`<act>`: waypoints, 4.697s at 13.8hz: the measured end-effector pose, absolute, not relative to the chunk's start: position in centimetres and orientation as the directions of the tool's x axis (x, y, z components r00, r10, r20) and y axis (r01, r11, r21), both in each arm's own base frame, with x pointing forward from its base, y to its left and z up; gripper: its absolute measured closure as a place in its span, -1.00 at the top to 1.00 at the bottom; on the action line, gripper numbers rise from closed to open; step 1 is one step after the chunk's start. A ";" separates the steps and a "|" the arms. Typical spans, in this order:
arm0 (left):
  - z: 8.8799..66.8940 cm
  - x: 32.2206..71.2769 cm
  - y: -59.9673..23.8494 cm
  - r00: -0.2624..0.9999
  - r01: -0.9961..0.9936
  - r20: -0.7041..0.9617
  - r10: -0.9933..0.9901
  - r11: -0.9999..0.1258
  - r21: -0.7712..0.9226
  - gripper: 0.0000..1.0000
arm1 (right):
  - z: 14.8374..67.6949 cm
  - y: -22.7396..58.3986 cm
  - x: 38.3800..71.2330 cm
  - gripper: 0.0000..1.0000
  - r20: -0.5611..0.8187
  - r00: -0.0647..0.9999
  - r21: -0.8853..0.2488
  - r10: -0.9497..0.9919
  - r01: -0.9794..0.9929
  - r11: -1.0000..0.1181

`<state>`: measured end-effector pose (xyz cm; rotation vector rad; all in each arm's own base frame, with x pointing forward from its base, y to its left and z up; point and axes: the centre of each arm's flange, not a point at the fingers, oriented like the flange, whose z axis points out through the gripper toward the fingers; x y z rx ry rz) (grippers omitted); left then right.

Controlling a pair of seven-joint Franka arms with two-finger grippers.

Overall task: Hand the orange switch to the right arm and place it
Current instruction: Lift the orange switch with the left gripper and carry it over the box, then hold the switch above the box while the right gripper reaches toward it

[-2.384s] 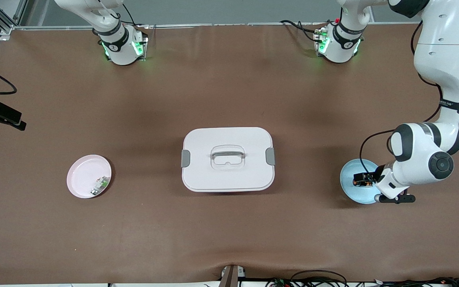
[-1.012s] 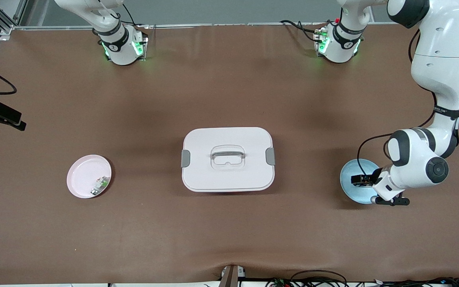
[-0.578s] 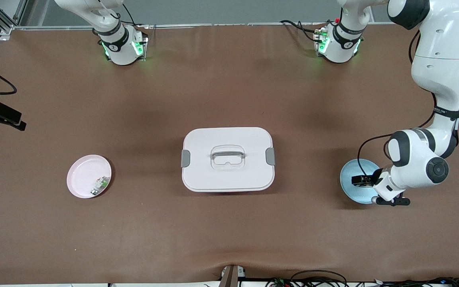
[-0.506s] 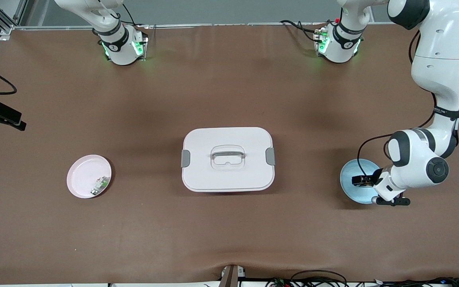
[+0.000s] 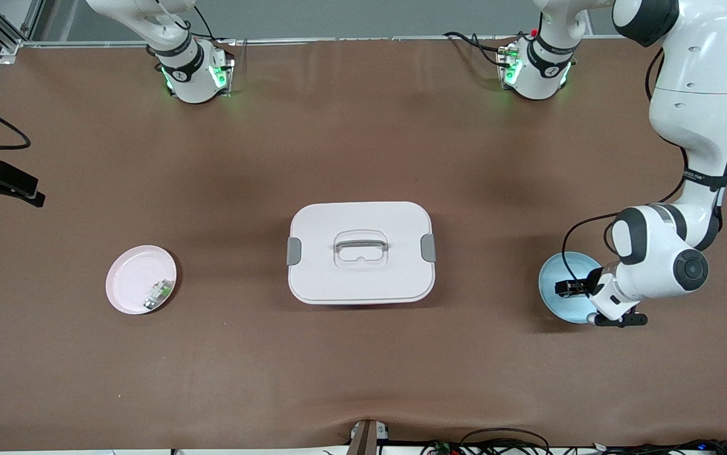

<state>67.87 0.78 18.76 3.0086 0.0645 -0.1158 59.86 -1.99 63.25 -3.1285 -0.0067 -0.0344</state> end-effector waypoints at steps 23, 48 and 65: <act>50.4 60.4 -14.7 0.702 0.681 -0.462 0.543 -0.701 0.212 0.44 | 63.4 -5.1 59.8 1.00 0.039 0.998 -0.001 -0.047 -0.047 -0.999; 47.0 52.6 -47.2 0.096 0.995 -0.601 0.794 -0.061 0.078 0.44 | 52.9 16.1 58.2 1.00 0.038 0.982 -0.643 -0.185 -0.118 -0.757; 46.2 50.6 -52.3 0.016 0.997 -0.647 0.762 0.040 0.072 0.44 | 48.8 26.8 50.6 1.00 0.011 1.000 -0.648 -0.028 -0.014 -0.761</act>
